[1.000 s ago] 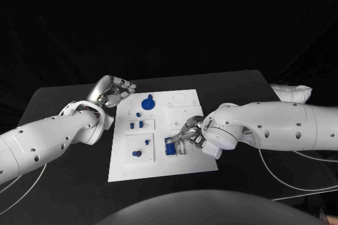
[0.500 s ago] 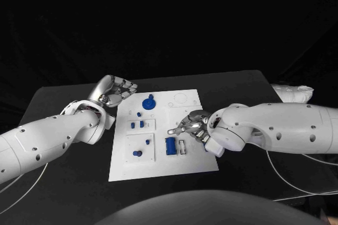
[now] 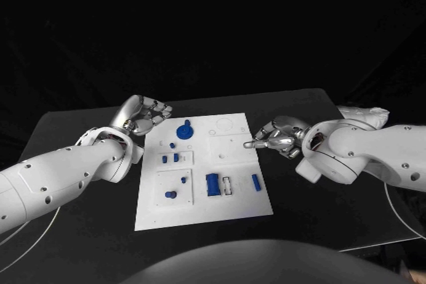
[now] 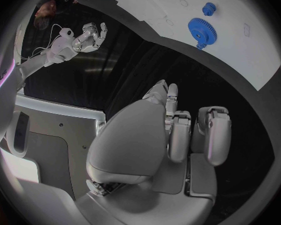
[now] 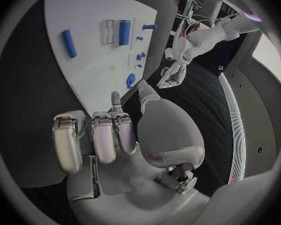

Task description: Assemble the parts on the task board

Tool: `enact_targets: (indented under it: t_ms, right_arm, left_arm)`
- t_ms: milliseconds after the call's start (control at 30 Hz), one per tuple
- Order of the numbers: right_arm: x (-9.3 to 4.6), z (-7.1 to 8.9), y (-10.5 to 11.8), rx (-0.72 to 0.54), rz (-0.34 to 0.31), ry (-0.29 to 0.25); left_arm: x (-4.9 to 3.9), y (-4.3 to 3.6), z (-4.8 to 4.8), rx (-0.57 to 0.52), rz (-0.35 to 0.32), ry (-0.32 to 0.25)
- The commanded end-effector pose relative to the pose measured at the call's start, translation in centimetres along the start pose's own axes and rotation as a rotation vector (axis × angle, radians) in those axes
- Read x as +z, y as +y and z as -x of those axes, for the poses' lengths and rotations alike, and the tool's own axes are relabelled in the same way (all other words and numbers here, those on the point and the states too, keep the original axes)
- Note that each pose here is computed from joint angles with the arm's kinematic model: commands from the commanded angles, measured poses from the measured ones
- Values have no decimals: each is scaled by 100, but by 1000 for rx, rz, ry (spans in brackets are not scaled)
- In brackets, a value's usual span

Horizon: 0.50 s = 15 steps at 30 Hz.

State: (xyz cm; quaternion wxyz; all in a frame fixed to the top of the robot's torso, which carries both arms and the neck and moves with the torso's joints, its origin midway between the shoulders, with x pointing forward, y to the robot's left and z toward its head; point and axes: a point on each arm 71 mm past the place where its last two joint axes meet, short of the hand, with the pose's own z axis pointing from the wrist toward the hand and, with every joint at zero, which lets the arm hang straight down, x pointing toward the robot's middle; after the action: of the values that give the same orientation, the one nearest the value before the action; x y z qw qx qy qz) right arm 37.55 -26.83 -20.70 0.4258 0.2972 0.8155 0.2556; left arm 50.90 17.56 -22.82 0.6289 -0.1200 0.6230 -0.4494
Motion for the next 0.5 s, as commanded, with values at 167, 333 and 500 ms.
enact_targets:
  t_ms: [167, 333, 500]
  right_arm:
    - [-131, -13, -301, -199, -159, 53]
    - [-150, -79, -394, -233, -209, 69]
    - [-116, -160, -448, -251, -235, 92]
  left_arm:
    - [28, -31, -41, -5, -13, 17]
    - [28, -27, -42, -6, -12, 19]
    - [23, -24, -41, -6, -11, 20]
